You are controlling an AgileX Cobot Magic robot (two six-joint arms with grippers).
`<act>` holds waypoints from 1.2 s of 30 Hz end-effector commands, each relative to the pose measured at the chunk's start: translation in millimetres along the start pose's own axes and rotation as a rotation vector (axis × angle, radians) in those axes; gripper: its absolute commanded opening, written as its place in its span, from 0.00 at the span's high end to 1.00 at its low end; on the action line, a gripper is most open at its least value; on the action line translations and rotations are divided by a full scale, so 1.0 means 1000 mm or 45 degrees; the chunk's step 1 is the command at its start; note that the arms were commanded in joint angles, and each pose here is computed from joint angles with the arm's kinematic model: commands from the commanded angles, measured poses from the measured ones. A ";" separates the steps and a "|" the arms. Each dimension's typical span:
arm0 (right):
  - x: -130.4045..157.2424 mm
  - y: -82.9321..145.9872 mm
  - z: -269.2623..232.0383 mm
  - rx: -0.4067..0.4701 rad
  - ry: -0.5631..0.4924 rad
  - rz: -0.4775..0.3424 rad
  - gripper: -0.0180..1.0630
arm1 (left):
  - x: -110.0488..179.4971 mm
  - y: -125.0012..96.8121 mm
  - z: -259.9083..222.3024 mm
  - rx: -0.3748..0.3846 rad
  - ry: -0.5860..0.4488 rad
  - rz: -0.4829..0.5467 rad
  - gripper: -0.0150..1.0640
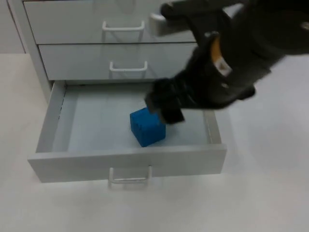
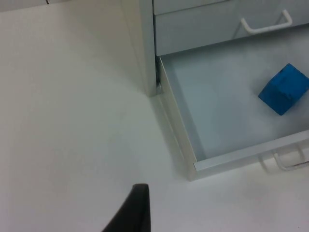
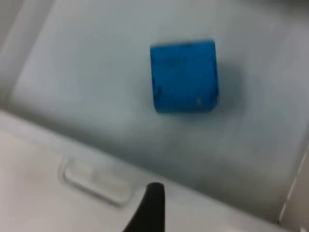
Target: Open the drawer with the left hand, place the block into the drawer with the right hand, then close the drawer with the left hand.
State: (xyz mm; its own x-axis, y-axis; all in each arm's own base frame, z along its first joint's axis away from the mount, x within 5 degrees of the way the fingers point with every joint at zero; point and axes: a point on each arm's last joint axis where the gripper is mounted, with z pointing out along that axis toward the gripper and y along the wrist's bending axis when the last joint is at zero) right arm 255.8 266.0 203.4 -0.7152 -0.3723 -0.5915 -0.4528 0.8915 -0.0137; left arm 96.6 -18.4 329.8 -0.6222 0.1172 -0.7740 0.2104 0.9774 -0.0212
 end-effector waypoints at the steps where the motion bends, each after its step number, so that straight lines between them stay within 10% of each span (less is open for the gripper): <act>1: 0.008 0.000 -0.008 -0.045 -0.025 -0.023 0.24 | 0.000 0.000 -0.002 -0.005 -0.004 -0.001 0.01; 18: 0.014 -0.029 -0.004 -0.019 0.005 0.002 0.24 | 0.000 0.000 -0.002 -0.002 -0.005 -0.006 0.01; 36: 0.027 -0.206 -0.039 0.232 0.035 0.488 0.24 | 0.000 0.000 -0.002 -0.002 -0.005 -0.009 0.01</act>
State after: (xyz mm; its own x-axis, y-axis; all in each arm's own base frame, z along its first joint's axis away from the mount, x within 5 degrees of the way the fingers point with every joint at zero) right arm 312.8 73.2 220.5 -0.8246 -0.0205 -0.5653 -0.0630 0.9965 0.0557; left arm 96.6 -18.4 329.8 -0.6222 0.1172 -0.7740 0.2104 0.9774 -0.0212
